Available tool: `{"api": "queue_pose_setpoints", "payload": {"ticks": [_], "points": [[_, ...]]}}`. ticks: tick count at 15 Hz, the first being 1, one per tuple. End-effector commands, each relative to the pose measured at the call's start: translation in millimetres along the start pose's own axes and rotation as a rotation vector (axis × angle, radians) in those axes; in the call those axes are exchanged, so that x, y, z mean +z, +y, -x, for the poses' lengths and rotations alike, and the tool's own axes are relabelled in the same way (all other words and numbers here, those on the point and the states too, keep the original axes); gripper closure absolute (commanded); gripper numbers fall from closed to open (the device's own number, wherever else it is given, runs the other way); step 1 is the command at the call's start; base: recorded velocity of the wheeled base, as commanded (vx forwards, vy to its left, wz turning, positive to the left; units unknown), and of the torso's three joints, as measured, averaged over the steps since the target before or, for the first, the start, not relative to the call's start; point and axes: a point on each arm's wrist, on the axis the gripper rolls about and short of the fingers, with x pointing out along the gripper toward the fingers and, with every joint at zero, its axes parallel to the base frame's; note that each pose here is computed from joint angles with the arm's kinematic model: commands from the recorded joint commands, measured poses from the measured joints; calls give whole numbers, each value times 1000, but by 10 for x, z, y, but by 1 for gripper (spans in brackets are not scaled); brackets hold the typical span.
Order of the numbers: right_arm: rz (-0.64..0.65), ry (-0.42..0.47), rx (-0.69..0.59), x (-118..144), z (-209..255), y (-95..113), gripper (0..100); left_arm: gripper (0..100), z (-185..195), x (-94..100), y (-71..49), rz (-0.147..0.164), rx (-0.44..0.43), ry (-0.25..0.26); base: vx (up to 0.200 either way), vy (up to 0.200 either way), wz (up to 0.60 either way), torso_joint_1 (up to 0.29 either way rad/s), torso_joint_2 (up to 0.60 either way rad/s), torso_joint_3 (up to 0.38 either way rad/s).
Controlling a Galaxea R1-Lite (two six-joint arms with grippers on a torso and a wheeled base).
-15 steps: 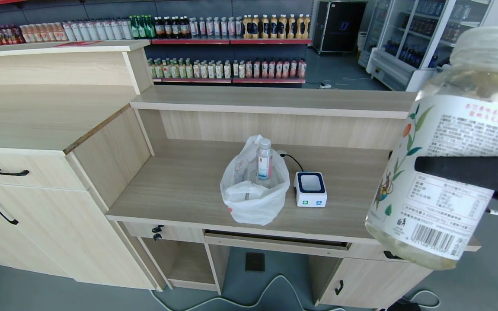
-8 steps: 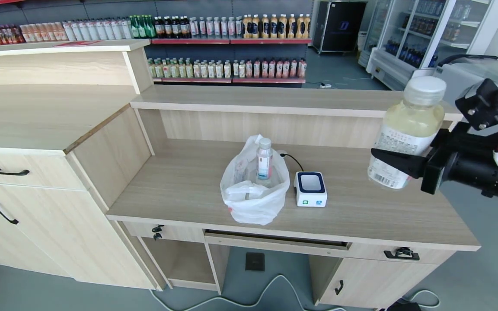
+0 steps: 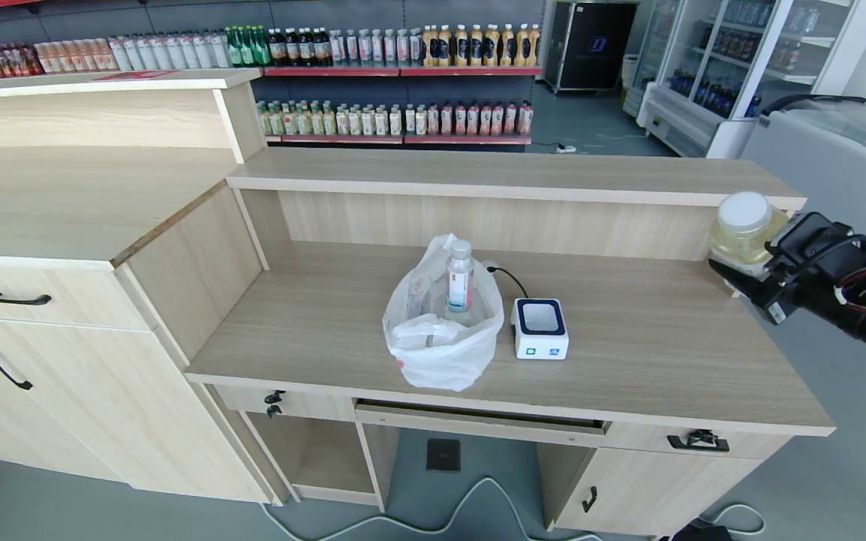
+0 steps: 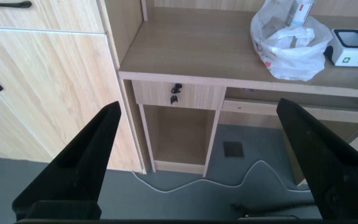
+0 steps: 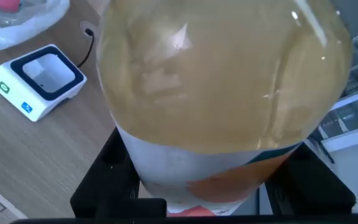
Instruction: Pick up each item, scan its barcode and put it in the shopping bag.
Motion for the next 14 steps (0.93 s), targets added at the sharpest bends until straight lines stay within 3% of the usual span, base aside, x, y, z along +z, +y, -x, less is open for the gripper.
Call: {"api": "queue_pose_setpoints", "payload": {"ticks": [1, 3, 5, 11, 14], "points": [[79, 32, 12, -241, -140, 79, 100, 0, -1, 0, 0, 0, 0, 1, 0, 0, 600, 2, 2, 7], [151, 14, 0, -327, -216, 116, 100, 0, -1, 0, 0, 0, 0, 1, 0, 0, 600, 0, 2, -2], [190, -65, -17, -367, -367, 168, 100, 0, 0, 0, 0, 0, 0, 0, 0, 0, 600, 7, 5, -2], [170, -248, 166, -721, -625, 400, 100, 0, -1, 0, 0, 0, 0, 1, 0, 0, 0, 0, 0, 0], [149, -267, 220, -860, -647, 492, 100, 0, -1, 0, 0, 0, 0, 1, 0, 0, 0, 0, 0, 0]]}}
